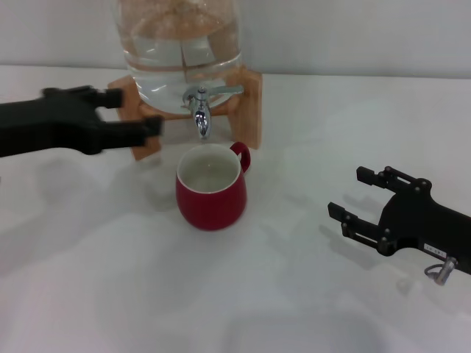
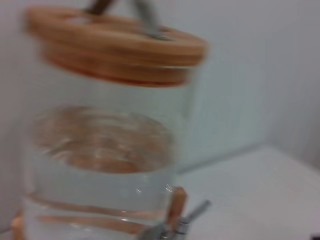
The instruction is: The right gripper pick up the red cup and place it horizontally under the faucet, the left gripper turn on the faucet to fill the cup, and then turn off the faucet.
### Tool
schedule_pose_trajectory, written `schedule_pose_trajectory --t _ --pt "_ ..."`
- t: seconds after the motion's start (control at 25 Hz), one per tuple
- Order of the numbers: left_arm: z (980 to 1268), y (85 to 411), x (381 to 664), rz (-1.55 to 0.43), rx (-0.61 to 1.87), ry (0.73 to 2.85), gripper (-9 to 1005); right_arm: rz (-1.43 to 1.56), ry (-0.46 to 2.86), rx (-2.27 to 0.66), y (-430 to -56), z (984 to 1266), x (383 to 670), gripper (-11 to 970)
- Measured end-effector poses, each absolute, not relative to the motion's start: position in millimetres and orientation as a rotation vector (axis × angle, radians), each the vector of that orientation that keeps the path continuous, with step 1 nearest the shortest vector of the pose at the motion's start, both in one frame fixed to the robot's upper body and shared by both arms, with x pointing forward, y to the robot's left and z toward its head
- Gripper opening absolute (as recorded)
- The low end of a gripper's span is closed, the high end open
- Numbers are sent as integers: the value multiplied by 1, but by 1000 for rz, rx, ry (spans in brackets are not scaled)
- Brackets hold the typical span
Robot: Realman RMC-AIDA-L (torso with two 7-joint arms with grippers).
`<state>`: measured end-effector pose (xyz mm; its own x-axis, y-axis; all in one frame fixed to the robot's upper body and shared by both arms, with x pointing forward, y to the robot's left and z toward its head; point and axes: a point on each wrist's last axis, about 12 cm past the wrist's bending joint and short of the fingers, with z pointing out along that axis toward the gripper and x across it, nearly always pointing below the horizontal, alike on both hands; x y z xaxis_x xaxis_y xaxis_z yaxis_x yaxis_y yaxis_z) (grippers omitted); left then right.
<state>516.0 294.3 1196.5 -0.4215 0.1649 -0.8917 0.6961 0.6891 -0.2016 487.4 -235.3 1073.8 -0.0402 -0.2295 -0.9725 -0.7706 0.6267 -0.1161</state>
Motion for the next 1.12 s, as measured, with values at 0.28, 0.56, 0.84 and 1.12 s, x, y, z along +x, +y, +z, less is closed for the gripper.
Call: schedule_pose_trajectory --t 0.28,0.56,0.84,1.12 --pt "1139 334 518 -870 352 1987 887 558 1601 -823 -233 1074 488 708" --pt "1094 334 508 -968 323 1901 887 606 1640 -730 -235 1071 492 708" --pt "1077 339 504 -966 233 1824 887 681 1605 -676 -238 1070 488 708" --pt "1072 350 502 -944 131 1807 887 696 1604 -659 -240 1068 487 708"
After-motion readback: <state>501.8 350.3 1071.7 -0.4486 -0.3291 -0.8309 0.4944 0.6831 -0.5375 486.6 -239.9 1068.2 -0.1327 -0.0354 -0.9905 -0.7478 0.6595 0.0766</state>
